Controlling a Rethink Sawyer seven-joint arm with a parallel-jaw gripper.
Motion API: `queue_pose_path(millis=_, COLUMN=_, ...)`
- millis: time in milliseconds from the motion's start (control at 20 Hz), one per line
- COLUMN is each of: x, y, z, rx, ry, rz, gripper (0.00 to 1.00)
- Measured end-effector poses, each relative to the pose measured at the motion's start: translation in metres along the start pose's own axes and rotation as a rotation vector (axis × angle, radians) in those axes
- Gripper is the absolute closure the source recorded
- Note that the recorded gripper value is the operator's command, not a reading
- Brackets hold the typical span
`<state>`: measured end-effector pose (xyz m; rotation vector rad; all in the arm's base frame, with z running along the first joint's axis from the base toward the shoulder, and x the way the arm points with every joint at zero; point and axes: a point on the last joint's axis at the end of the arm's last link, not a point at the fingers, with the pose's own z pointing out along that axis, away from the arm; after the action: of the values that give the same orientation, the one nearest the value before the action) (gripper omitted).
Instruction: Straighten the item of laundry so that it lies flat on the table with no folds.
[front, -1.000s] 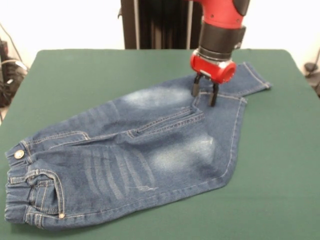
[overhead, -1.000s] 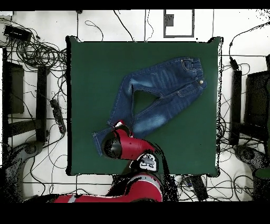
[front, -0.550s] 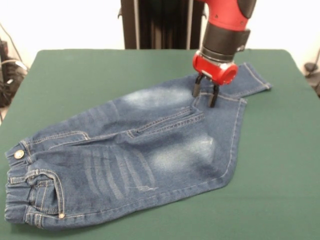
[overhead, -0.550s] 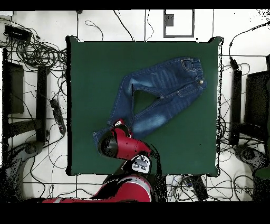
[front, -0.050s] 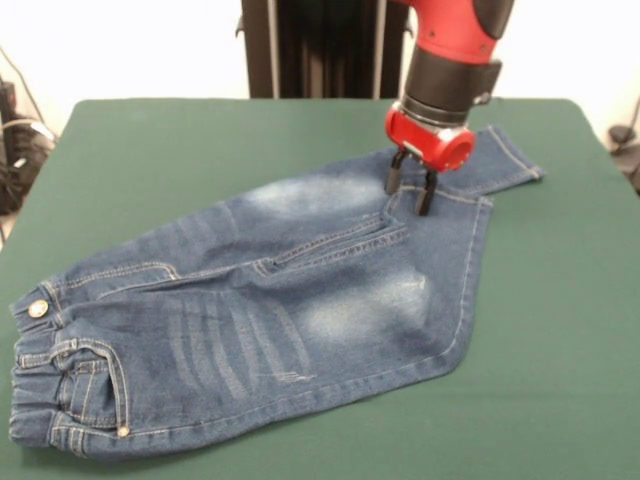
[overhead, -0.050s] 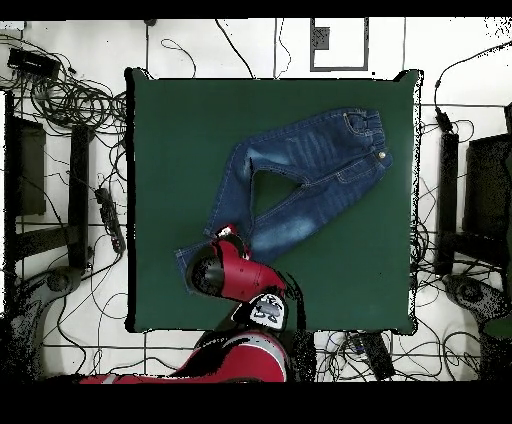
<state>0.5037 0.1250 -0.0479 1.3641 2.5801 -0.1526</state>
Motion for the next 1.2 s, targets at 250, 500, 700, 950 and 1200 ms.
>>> queue_pose_path(millis=250, x=-0.0003, y=0.0008, z=-0.0006, rx=0.004, ry=0.002, rz=0.013, gripper=0.00)
queue_pose_path(millis=500, x=-0.0025, y=0.0004, z=-0.0015, rx=0.001, ry=0.012, rz=0.027, gripper=0.00)
queue_pose_path(millis=700, x=-0.0042, y=0.0002, z=-0.0015, rx=0.000, ry=0.021, rz=0.037, gripper=0.00)
queue_pose_path(millis=950, x=-0.0057, y=0.0006, z=-0.0023, rx=0.002, ry=0.032, rz=0.045, gripper=0.00)
queue_pose_path(millis=1200, x=-0.0049, y=0.0016, z=-0.0030, rx=0.002, ry=0.035, rz=0.045, gripper=0.00)
